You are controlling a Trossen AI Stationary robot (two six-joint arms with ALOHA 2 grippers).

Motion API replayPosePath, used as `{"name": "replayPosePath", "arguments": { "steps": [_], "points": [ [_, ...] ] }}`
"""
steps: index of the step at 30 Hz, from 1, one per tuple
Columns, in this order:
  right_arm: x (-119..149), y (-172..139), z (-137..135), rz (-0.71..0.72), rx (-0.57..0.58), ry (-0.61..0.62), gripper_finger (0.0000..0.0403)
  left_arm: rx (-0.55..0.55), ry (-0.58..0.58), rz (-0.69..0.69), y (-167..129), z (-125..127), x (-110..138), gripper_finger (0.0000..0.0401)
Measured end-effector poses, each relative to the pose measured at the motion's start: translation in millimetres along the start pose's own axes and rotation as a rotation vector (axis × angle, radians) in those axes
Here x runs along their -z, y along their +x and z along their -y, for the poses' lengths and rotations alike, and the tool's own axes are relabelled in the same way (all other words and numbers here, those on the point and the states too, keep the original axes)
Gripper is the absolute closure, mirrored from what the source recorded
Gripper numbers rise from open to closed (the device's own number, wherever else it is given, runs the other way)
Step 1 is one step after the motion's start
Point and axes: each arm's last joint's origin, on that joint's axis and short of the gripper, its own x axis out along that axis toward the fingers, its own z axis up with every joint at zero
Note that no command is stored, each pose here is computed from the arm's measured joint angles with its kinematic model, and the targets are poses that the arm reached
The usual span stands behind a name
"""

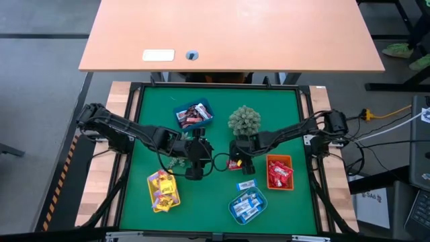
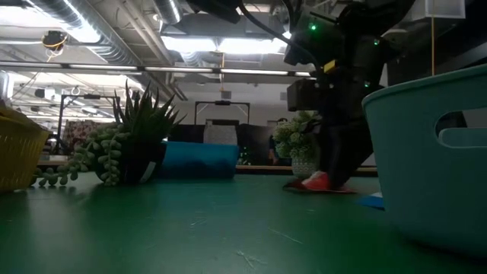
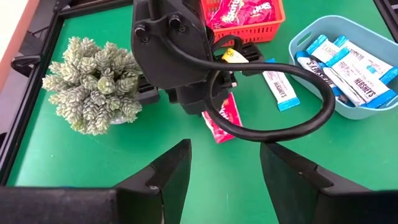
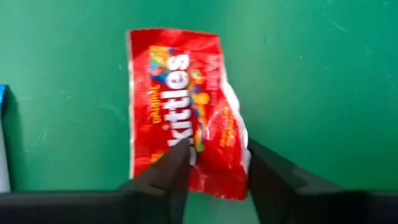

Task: Sort candy
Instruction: Put the red candy into the orange bin

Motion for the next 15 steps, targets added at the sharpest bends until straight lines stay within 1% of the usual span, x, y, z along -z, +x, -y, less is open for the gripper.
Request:
{"name": "replayPosePath", "arguments": {
  "steps": [4, 6, 7, 8, 10, 12, 15],
  "points": [
    [0.2, 0.2, 0.1, -0.001, 0.000, -0.001, 0.0331, 0.000, 0.000, 0.000, 0.0, 0.0, 0.0, 0.0222],
    [-1.5, -5.0, -0.3, 0.003, -0.007, -0.001, 0.0375, 0.000, -0.001, 0.000, 0.0, 0.0, 0.0, 0.0222],
    [-2.3, -7.8, -0.6, -0.001, -0.017, -0.003, 0.0388, 0.000, -0.001, -0.001, 0.1, 0.0, 0.0, 0.0222],
    [-2.5, -12.2, -1.3, -0.009, -0.034, -0.003, 0.0394, 0.000, -0.001, -0.001, 0.1, 0.0, 0.1, 0.0222],
    [-3.1, -24.5, -5.3, -0.025, -0.070, -0.006, 0.0387, 0.000, -0.001, -0.001, 0.3, 0.1, 0.1, 0.0222],
    [-10.4, -43.9, -9.8, 0.016, -0.089, -0.017, 0.0382, 0.000, -0.001, -0.001, 0.3, 0.1, 0.1, 0.0222],
    [-8.1, -68.5, -22.8, -0.004, -0.115, -0.014, 0.0393, -0.003, -0.003, 0.000, 0.3, -0.1, 0.0, 0.0222]
  ]
}}
